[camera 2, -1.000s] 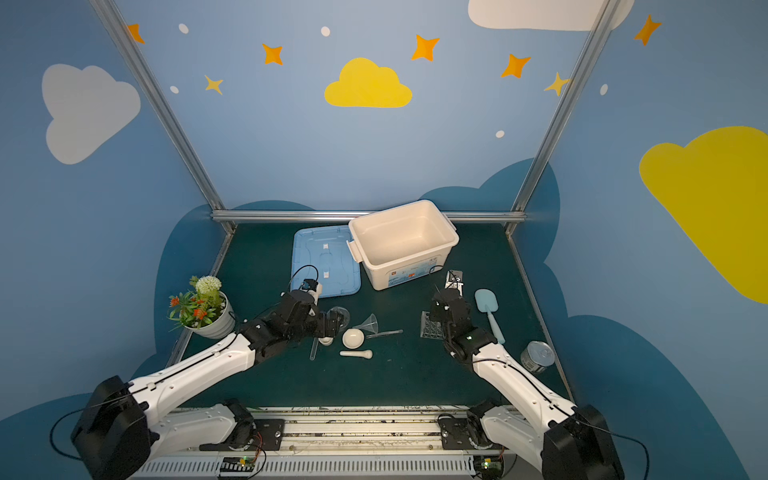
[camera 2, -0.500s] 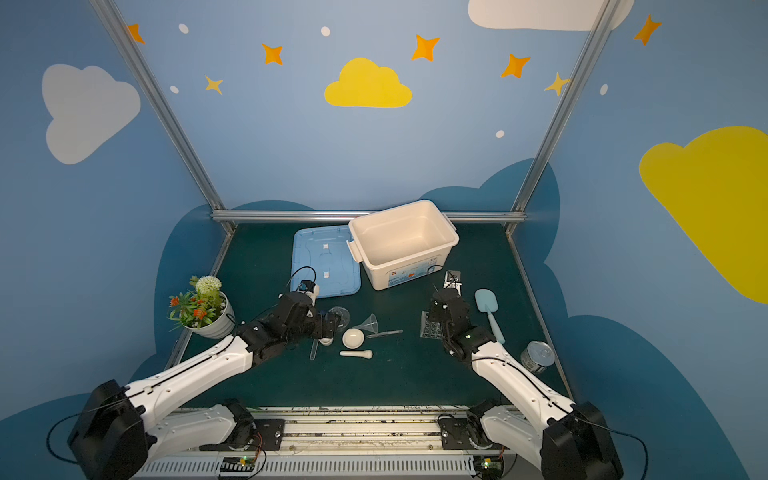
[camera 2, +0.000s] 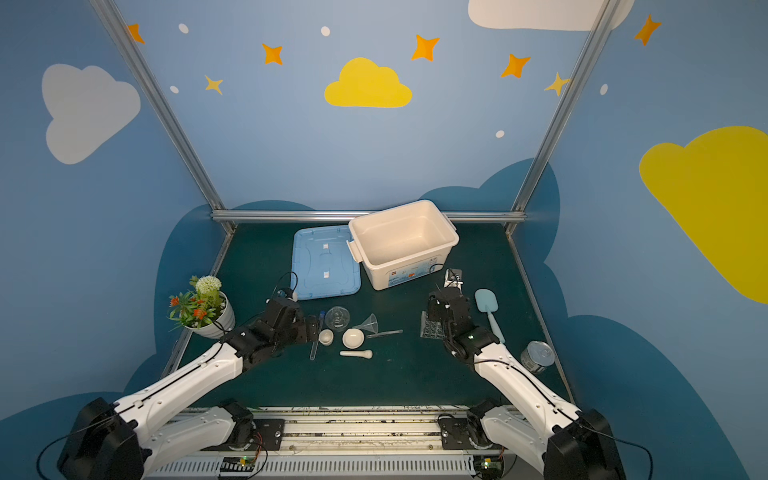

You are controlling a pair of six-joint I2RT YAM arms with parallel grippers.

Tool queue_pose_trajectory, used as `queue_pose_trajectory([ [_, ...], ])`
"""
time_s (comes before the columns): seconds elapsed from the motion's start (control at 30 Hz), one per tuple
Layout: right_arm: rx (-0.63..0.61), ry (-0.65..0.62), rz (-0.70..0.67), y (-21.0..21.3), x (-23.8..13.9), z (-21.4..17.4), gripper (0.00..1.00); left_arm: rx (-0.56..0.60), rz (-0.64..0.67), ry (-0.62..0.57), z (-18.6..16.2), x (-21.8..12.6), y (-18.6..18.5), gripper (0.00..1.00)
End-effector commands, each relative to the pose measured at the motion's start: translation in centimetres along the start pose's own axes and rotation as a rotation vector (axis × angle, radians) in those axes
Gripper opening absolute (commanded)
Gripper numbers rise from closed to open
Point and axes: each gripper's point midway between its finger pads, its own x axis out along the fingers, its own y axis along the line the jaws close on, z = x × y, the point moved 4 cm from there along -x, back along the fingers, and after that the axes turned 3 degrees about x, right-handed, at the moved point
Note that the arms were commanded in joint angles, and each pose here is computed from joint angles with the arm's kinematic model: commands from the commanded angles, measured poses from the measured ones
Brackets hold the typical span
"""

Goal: Organize the chemistry lab equipment
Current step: 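Reach the left gripper down over the long blue-capped tube beside the flask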

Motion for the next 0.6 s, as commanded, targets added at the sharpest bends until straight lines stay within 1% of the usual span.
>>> queue_pose_trajectory([
  [0.0,0.017,-0.072,0.047,0.8,-0.8,2.3,0.68,0.018,0.032,0.065,-1.6,0.2,0.8,0.94],
  [0.07,0.015,-0.078,0.056,1.0,-0.8,2.4,0.68,0.018,0.056,0.078,-2.2,0.6,1.3,0.92],
  [0.2,0.014,-0.079,0.068,1.2,-0.8,2.6,0.69,0.01,0.049,0.089,-2.6,1.2,1.3,0.86],
  [0.57,0.013,-0.081,0.077,1.2,-1.0,2.6,0.69,0.035,0.053,0.172,-2.8,3.3,0.5,0.8],
])
